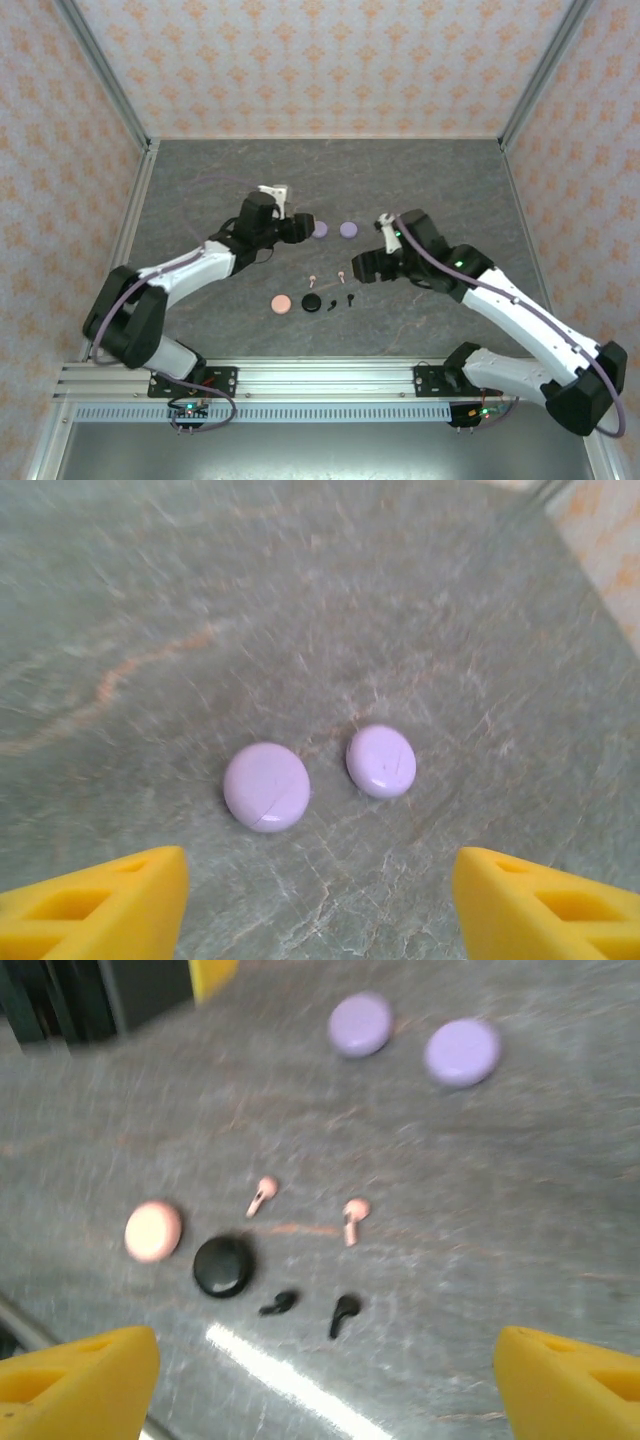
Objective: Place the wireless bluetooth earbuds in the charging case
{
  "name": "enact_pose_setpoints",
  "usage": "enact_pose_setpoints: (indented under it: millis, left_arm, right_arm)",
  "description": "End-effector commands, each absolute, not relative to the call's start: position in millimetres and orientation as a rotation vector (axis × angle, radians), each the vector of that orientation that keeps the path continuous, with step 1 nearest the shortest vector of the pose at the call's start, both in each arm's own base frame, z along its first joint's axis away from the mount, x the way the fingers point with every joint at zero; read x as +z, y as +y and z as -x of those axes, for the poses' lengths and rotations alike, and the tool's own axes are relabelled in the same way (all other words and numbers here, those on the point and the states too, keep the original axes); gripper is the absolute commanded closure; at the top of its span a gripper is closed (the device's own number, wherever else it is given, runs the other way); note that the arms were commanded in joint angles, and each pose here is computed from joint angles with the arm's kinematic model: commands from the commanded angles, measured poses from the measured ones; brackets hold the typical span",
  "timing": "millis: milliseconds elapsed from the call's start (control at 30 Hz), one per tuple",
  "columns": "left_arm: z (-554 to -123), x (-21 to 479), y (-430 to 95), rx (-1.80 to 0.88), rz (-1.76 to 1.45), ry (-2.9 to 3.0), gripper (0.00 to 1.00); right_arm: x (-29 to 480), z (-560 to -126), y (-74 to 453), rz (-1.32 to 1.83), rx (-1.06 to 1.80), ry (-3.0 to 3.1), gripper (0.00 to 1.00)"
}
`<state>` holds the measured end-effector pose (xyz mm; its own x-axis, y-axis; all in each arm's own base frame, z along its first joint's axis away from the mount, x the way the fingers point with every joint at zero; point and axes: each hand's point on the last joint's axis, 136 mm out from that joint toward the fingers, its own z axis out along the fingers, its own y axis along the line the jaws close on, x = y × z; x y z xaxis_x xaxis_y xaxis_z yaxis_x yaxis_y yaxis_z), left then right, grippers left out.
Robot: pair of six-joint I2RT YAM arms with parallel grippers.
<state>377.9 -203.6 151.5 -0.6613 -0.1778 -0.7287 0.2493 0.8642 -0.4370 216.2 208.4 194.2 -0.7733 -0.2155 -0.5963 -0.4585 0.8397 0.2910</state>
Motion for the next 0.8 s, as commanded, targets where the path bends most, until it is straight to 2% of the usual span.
enact_pose_setpoints:
  millis: [0, 167, 333, 767]
  left_arm:
    - [-366.0, 159.7, -169.6, -0.587, 0.049, 2.17, 0.26]
    - [-343.2, 173.4, -127.1, -0.519, 0.174, 2.115, 0.15]
    - [-328.5, 179.5, -97.1, -0.499, 0.268, 2.073, 0.08]
    - [-322.3, 170.6, -80.5, -0.484, 0.324, 2.08, 0.05]
  right_arm:
    - [173.0, -209.9, 228.0, 0.544, 0.48, 2.49, 0.13]
    - [136.1, -193.6, 272.0, 0.739, 0.402, 2.535, 0.12]
    - [105.6, -183.0, 304.5, 0.998, 0.272, 2.54, 0.11]
    - [51.8, -190.8, 341.3, 1.258, 0.12, 2.54, 0.14]
